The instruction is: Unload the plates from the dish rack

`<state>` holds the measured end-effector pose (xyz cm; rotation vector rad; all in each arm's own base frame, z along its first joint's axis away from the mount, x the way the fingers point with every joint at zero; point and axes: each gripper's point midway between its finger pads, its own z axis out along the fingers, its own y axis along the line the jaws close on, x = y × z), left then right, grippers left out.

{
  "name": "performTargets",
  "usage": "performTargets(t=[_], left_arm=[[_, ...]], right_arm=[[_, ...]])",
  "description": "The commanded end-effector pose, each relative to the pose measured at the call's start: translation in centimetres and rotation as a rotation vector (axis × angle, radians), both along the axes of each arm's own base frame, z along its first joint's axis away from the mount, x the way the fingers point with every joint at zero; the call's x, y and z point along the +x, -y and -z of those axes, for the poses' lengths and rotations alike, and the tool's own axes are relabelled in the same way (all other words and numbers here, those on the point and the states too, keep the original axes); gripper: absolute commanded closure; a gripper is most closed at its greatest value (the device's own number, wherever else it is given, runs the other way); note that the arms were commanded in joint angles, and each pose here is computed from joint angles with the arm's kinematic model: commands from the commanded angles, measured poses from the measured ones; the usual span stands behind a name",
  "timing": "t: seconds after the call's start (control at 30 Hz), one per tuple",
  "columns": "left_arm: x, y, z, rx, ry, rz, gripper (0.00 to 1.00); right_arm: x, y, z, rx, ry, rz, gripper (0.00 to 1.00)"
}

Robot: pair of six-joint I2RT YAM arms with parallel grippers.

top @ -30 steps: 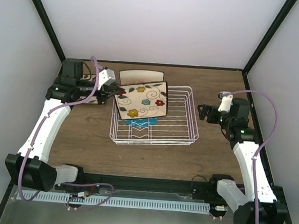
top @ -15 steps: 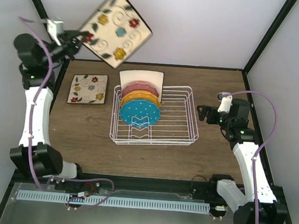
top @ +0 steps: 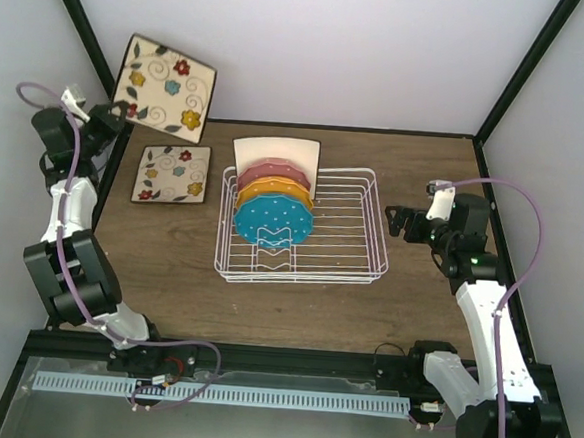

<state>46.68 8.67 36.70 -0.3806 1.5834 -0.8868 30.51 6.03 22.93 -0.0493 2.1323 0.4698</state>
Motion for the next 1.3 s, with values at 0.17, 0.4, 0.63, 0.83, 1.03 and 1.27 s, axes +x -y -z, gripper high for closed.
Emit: performTargets(t=[0.17, 0.4, 0.63, 0.83, 1.03, 1.27], left_arm=[[0.2, -4.3, 4.6, -0.124, -0.070, -0.181, 0.96], [0.1, -5.3, 11.5, -0.187, -0.206, -0.199, 0.96], [0.1, -4.6, 15.7, -0.173, -0.302, -0.137, 0.96], [0.1, -3.9, 18.6, -0.178, -0.370, -0.083, 0.96], [0.1, -3.8, 20.6, -0.194, -0.408, -0.079, 0.96], [-0.4, -4.1, 23.0, -0.246, -0.466, -0.121, 0.96]], right_arm=[[0.3, 0.0, -0.6, 0.016, 0.013, 0.000, 0.00], [0.3, 0.1, -0.7, 0.011, 0.009, 0.004, 0.00], [0.4, 0.2, -0.6, 0.004, 0.004, 0.005, 0.00], [0.5, 0.2, -0.6, 0.002, 0.003, 0.004, 0.00], [0.5, 0.3, -0.5, -0.001, 0.000, 0.006, 0.00], [0.6, 0.4, -0.4, -0.008, -0.002, 0.009, 0.00]])
